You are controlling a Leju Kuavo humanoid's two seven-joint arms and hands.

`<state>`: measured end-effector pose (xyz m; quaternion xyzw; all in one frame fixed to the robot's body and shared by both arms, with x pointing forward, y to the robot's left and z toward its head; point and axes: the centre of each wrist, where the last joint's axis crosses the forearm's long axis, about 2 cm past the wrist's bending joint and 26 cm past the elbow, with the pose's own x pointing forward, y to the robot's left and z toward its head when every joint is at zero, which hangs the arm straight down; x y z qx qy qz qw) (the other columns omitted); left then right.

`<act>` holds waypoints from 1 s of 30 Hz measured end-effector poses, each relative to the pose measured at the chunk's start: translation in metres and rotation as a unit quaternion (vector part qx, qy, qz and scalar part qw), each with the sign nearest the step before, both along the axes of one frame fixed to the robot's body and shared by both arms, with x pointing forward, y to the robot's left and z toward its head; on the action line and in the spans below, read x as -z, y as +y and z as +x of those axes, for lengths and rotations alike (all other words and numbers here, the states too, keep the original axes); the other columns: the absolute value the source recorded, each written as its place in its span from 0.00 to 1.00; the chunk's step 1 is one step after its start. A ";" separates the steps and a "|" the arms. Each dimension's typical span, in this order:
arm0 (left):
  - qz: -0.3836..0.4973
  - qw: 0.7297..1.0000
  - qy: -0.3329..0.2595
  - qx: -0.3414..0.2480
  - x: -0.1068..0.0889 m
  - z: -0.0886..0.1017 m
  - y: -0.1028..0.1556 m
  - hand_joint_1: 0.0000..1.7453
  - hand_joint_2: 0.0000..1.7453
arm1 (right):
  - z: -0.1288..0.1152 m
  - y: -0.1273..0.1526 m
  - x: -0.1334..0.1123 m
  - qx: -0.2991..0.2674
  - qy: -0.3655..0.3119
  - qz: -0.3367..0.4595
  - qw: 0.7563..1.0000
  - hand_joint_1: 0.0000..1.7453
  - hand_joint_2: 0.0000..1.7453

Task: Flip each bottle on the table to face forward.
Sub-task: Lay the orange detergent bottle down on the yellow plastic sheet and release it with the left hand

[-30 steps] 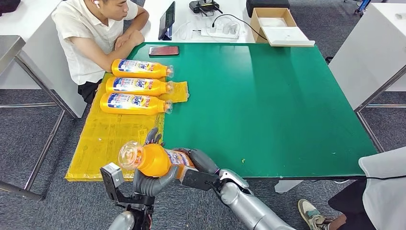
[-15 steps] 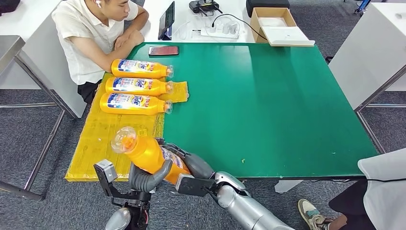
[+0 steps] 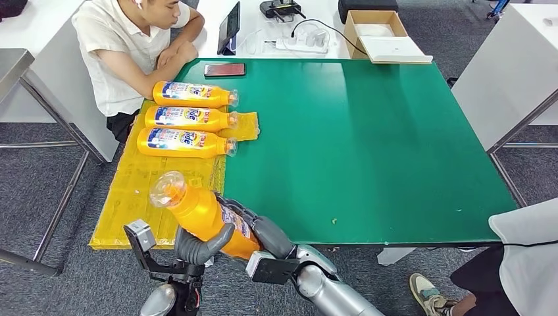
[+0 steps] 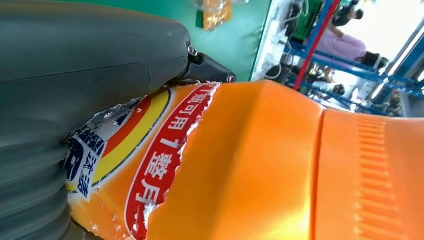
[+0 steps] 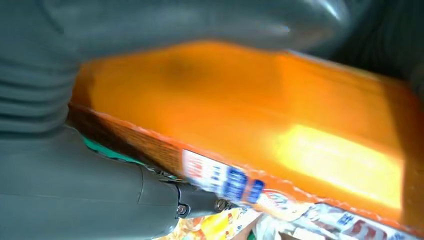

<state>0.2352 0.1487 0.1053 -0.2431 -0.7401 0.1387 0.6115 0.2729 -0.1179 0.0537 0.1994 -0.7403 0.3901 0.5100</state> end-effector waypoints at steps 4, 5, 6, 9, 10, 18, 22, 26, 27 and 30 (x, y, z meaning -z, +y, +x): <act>0.004 1.000 -0.001 -0.009 0.001 0.002 0.007 1.00 1.00 | -0.006 -0.001 0.001 0.002 -0.001 0.012 1.000 0.00 0.00; 0.006 1.000 -0.001 -0.010 0.001 0.002 0.007 1.00 1.00 | -0.006 -0.001 0.001 0.003 -0.002 0.014 1.000 0.00 0.00; 0.011 1.000 -0.001 -0.015 0.001 0.002 0.008 1.00 1.00 | -0.007 -0.001 0.000 0.005 -0.004 0.016 1.000 0.00 0.00; 0.069 0.996 -0.003 -0.063 0.003 0.004 0.016 1.00 1.00 | -0.013 -0.003 0.002 0.025 -0.015 0.037 0.999 0.00 0.00; 0.104 0.990 -0.008 -0.091 0.003 0.005 0.020 1.00 1.00 | -0.016 -0.005 0.003 0.037 -0.019 0.047 0.998 0.00 0.00; 0.341 0.913 -0.059 -0.216 0.013 0.015 0.066 1.00 1.00 | -0.019 -0.047 -0.013 0.252 -0.053 0.152 0.954 0.00 0.00; 0.460 0.847 -0.085 -0.252 0.015 0.022 0.082 1.00 1.00 | -0.011 -0.072 -0.023 0.361 -0.058 0.202 0.909 0.00 0.00; 0.579 0.761 -0.116 -0.267 0.016 0.042 0.089 1.00 1.00 | -0.007 -0.081 -0.030 0.401 -0.065 0.227 0.885 0.00 0.00; 0.601 0.745 -0.121 -0.265 0.016 0.050 0.089 1.00 1.00 | -0.006 -0.081 -0.032 0.404 -0.066 0.233 0.882 0.00 0.00; 0.646 0.711 -0.124 -0.247 0.016 0.070 0.091 1.00 1.00 | -0.005 -0.079 -0.037 0.408 -0.065 0.250 0.876 0.00 0.00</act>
